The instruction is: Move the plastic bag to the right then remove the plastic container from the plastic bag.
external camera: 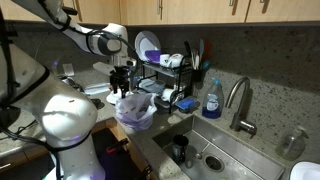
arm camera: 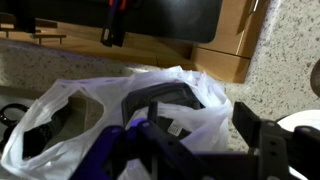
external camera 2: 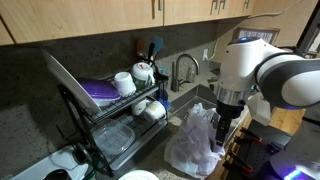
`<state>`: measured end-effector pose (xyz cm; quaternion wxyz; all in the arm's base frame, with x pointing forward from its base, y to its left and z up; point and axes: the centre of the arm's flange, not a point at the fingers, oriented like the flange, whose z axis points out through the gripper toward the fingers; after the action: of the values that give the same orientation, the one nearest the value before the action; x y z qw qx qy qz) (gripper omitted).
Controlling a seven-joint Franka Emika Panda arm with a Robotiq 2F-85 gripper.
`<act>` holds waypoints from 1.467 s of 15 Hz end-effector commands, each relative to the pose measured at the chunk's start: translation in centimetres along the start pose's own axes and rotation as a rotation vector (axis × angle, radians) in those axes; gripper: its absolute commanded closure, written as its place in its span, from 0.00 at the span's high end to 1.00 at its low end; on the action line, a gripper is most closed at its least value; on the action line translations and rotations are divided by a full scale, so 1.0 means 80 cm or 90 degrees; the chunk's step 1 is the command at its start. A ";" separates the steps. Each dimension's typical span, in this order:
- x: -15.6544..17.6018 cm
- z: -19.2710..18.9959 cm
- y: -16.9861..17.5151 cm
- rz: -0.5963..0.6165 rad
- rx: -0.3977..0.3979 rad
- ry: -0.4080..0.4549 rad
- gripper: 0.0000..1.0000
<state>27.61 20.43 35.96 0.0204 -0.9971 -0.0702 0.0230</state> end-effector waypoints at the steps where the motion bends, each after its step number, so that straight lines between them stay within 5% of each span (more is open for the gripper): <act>1: 0.031 0.009 0.016 -0.006 0.002 0.038 1.00; 9: 0.076 0.033 0.061 -0.086 0.004 0.076 1.00; 22: 0.074 0.066 0.095 -0.322 0.041 -0.022 1.00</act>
<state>34.27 13.58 31.04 0.0540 -0.9580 -0.2812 0.0145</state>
